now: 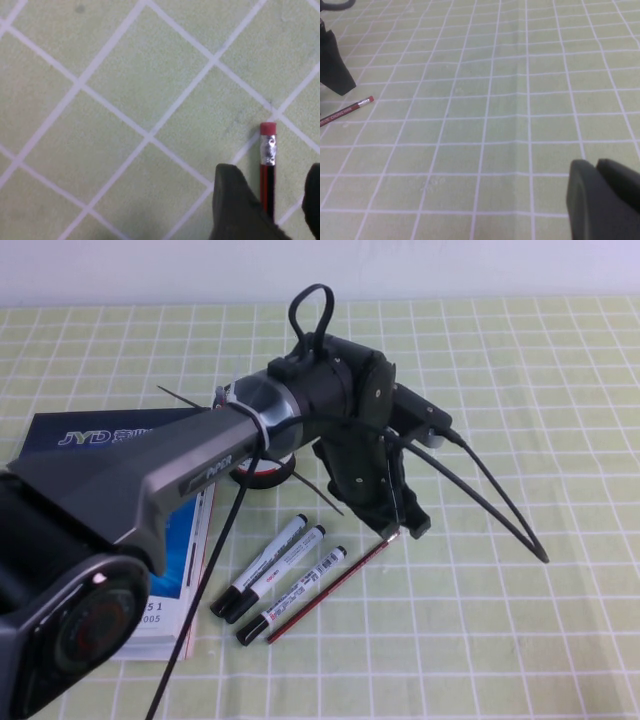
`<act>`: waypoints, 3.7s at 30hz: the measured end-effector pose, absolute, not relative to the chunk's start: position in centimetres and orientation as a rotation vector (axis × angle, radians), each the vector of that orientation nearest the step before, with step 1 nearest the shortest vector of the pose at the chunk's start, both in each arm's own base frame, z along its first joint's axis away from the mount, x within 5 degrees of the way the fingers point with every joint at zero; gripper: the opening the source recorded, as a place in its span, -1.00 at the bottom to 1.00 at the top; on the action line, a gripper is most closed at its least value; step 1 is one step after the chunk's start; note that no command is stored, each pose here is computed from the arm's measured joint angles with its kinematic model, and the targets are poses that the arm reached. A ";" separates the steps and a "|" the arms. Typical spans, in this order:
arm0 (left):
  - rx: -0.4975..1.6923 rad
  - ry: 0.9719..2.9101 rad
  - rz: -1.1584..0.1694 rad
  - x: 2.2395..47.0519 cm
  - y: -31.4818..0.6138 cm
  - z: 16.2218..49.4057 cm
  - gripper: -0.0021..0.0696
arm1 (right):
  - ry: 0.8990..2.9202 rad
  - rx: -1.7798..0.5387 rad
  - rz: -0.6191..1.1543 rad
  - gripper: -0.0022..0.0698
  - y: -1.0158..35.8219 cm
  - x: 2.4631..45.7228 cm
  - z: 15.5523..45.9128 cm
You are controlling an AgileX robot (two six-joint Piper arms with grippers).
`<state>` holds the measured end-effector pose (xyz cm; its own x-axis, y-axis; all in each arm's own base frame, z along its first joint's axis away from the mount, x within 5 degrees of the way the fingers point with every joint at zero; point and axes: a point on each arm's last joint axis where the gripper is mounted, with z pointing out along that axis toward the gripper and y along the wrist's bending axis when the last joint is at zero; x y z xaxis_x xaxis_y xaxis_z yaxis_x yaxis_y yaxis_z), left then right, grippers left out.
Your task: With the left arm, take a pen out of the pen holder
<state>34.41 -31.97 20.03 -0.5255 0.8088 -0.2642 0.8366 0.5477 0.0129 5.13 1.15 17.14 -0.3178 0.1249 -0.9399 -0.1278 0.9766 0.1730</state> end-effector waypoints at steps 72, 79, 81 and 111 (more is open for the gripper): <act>0.111 1.521 -0.155 5.6 -1.0 21.4 -0.94 | 1.877 -0.002 0.252 -0.98 1.1 5.1 17.1; 0.102 1.596 -0.151 5.6 -0.9 19.7 -0.94 | 1.877 -0.002 0.252 -0.98 1.1 5.1 17.1; 0.092 1.644 -0.136 5.6 -0.8 19.2 -0.94 | 1.877 -0.002 0.252 -0.98 1.1 5.1 17.1; 0.063 1.884 -0.049 5.2 -0.4 17.1 -0.94 | 1.877 -0.002 0.252 -0.98 1.1 5.1 17.1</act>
<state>5.23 -0.39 17.08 -0.3078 0.0188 -0.9513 0.0680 0.9977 -0.0023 5.13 1.15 17.14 -0.3178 0.1249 -0.9399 -0.1278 0.9766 0.1730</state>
